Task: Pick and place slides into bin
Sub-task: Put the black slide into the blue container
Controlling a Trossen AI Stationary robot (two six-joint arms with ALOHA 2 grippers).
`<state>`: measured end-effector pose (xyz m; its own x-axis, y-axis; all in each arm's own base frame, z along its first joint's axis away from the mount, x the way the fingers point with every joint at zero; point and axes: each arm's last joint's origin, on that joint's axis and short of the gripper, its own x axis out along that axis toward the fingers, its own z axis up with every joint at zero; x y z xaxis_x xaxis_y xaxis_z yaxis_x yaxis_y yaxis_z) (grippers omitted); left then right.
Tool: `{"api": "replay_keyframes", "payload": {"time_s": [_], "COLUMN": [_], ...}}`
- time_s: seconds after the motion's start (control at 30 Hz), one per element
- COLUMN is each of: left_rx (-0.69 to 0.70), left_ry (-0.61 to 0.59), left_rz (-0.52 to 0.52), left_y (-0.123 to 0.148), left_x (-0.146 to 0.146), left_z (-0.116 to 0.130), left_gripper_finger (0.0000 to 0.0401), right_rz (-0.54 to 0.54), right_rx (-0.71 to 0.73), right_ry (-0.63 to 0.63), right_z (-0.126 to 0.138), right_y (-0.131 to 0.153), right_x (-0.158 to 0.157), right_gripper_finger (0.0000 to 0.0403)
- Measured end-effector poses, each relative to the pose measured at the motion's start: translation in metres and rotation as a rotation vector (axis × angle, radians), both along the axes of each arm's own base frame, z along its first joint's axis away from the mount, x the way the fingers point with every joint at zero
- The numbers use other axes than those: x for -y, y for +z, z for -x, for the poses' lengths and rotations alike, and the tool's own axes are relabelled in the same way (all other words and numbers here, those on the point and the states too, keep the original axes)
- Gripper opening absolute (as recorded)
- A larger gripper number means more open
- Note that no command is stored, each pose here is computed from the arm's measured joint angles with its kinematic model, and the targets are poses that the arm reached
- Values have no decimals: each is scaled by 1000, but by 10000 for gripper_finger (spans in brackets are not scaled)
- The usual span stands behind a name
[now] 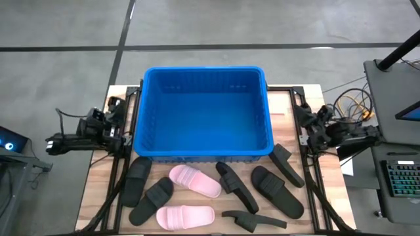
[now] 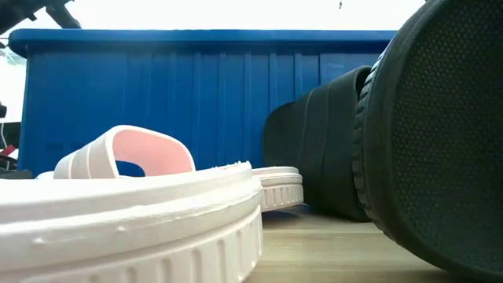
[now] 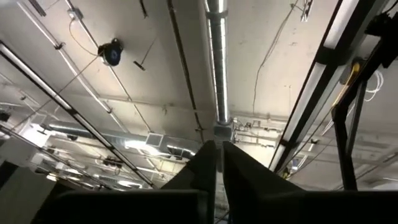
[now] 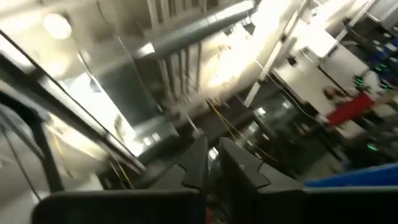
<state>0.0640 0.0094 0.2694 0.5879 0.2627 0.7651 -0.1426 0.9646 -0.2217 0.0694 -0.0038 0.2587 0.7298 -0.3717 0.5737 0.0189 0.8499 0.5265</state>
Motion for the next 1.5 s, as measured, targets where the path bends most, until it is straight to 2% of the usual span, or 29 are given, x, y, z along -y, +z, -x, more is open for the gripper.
{"api": "replay_keyframes", "payload": {"time_s": [0.13, 0.33, 0.47, 0.6, 0.73, 0.83, 0.97, 1.13, 1.23, 1.33, 1.5], "left_rx": [-32, -87, -101, -61, -40, -37, -39, -37, -39, -41, -54], "left_ry": [14, 17, -30, -74, -76, -76, -76, -78, -77, -77, -76], "left_rz": [13, 15, 56, 92, 98, 100, 101, 102, 102, 102, 103], "left_y": [8, 22, 31, 43, 51, 54, 54, 53, 52, 52, 50], "left_x": [-1, -1, -2, -2, -2, -2, -2, -2, -2, -2, -2], "left_z": [-7, -21, -32, -37, -40, -41, -41, -41, -40, -41, -42], "left_gripper_finger": [72, 179, 224, 239, 240, 240, 240, 240, 240, 240, 240], "right_rz": [31, 143, 113, 152, 111, 148, 206, 92, -4, -139, -426], "right_rx": [-114, -323, -388, -391, -375, -381, -509, -765, -849, -917, -1024], "right_ry": [-19, -24, 4, 121, 157, 184, 235, 280, 303, 321, 324], "right_z": [2, 1, -2, -10, -21, -29, -38, -43, -45, -46, -41], "right_y": [31, 78, 103, 126, 147, 163, 175, 176, 176, 173, 162], "right_x": [0, -1, -1, -5, -7, -10, -13, -13, -13, -14, -13], "right_gripper_finger": [90, 162, 183, 187, 184, 179, 172, 163, 159, 158, 157]}}
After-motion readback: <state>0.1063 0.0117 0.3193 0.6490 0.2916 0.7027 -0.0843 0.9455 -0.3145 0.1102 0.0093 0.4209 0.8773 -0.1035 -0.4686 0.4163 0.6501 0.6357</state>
